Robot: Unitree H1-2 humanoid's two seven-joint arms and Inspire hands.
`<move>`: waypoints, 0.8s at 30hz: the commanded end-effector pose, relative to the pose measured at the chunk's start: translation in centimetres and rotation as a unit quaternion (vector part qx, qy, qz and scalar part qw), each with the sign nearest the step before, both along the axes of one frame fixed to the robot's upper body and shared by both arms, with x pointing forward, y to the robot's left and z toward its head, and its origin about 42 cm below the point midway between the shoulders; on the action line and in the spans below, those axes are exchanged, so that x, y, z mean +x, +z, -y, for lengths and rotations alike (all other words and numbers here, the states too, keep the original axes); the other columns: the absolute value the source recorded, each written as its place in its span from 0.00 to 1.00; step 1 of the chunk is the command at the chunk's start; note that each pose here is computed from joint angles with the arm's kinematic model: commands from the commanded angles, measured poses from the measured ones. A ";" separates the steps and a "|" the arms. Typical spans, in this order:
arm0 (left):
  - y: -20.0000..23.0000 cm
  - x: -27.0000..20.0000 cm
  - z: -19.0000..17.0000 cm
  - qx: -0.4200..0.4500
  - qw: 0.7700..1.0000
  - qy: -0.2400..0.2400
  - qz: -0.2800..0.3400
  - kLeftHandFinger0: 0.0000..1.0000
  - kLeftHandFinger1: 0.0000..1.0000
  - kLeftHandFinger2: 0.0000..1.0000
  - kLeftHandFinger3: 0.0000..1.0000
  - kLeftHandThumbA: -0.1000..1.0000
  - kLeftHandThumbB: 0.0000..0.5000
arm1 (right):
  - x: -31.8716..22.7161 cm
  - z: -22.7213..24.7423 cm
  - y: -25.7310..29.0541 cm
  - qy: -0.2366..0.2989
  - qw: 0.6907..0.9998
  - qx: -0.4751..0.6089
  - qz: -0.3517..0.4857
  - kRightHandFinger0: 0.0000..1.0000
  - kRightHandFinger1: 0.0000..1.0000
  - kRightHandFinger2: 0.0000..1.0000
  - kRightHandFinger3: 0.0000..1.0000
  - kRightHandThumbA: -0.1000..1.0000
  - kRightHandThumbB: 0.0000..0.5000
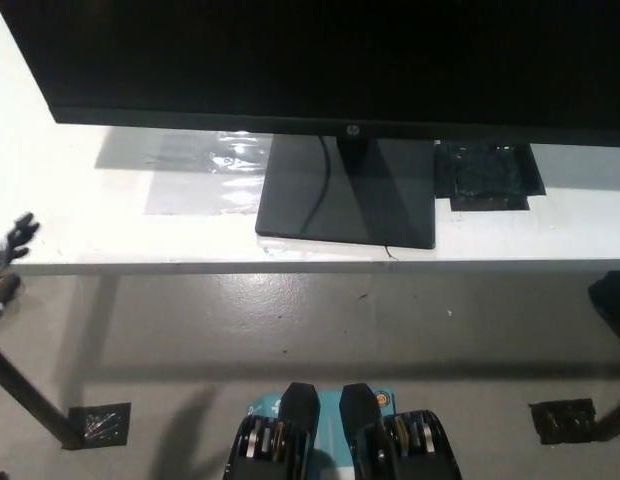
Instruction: The monitor is placed at the center of the table and the robot uses both its hand to grab the left and right sides of the monitor to tilt the angle of the monitor downwards
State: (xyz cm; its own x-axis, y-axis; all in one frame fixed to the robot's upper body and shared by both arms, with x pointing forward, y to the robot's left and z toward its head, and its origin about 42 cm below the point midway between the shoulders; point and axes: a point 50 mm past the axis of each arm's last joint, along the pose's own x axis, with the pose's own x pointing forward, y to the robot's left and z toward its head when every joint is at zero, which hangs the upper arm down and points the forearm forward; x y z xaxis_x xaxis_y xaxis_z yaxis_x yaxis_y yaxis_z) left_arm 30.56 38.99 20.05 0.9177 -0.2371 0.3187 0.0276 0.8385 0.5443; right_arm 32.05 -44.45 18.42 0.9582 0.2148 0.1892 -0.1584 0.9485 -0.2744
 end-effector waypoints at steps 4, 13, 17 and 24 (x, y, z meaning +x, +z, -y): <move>6.6 -8.1 7.2 -0.105 0.975 -0.125 0.148 1.00 1.00 1.00 1.00 1.00 0.87 | -6.5 -10.6 8.5 0.179 0.948 0.142 0.222 1.00 1.00 1.00 1.00 0.99 1.00; 0.5 -5.9 11.1 -0.152 0.978 -0.128 0.070 1.00 1.00 1.00 1.00 1.00 0.75 | -2.5 -19.1 -0.2 0.057 0.974 0.077 0.203 1.00 1.00 1.00 1.00 1.00 0.86; -4.2 -3.6 11.5 -0.148 0.984 -0.096 0.033 1.00 1.00 1.00 1.00 1.00 0.65 | 0.2 -20.7 -4.4 0.038 0.986 0.097 0.127 1.00 1.00 1.00 1.00 1.00 0.85; -8.9 -1.0 11.5 -0.150 0.986 -0.058 -0.034 1.00 1.00 1.00 1.00 0.99 0.60 | 2.6 -22.8 -8.6 0.010 0.992 0.115 0.045 1.00 1.00 1.00 1.00 0.94 0.81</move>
